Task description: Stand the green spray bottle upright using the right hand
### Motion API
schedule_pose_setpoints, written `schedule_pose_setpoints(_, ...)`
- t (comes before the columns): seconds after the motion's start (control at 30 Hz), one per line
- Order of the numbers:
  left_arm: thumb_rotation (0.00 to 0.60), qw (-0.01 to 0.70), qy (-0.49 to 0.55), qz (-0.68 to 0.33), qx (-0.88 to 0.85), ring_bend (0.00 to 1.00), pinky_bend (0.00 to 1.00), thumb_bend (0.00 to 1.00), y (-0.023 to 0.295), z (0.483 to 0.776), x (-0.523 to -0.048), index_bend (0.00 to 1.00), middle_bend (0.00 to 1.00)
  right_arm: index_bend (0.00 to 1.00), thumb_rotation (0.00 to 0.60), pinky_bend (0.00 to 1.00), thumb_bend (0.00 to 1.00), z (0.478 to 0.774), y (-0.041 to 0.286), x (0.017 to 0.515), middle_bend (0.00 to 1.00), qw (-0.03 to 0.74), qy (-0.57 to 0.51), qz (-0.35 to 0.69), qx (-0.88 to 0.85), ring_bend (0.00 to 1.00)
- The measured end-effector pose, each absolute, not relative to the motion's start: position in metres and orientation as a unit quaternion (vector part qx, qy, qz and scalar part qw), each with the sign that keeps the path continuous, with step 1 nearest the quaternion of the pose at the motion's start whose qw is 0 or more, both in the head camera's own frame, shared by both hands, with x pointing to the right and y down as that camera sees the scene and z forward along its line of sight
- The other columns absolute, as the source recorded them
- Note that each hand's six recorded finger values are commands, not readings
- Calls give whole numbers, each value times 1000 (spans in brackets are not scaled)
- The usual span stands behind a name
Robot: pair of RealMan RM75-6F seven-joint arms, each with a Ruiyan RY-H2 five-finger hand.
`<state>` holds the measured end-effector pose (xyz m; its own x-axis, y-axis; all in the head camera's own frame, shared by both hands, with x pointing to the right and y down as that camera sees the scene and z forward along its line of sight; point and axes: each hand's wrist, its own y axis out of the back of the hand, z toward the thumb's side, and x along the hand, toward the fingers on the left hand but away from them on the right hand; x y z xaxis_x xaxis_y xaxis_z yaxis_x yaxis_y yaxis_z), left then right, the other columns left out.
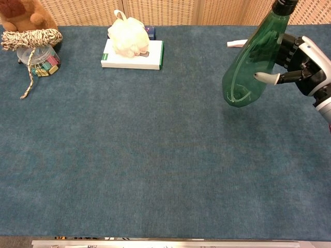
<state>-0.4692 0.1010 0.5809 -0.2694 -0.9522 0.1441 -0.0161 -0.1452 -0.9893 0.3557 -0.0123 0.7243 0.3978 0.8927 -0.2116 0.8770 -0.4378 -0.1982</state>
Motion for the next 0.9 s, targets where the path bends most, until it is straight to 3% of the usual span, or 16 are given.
schedule_pose_setpoints(0.3, 600, 389, 524, -601, -462, 194, 381, 48, 101, 581, -469, 421, 322, 468, 600, 316, 12, 749, -10, 363, 466, 10, -535, 168, -828, 339)
schedule_pose_setpoints(0.9, 600, 386, 525, -602, -461, 194, 382, 49, 101, 581, -470, 421, 322, 468, 600, 316, 10, 761, -8, 367, 463, 13, -517, 184, -836, 339)
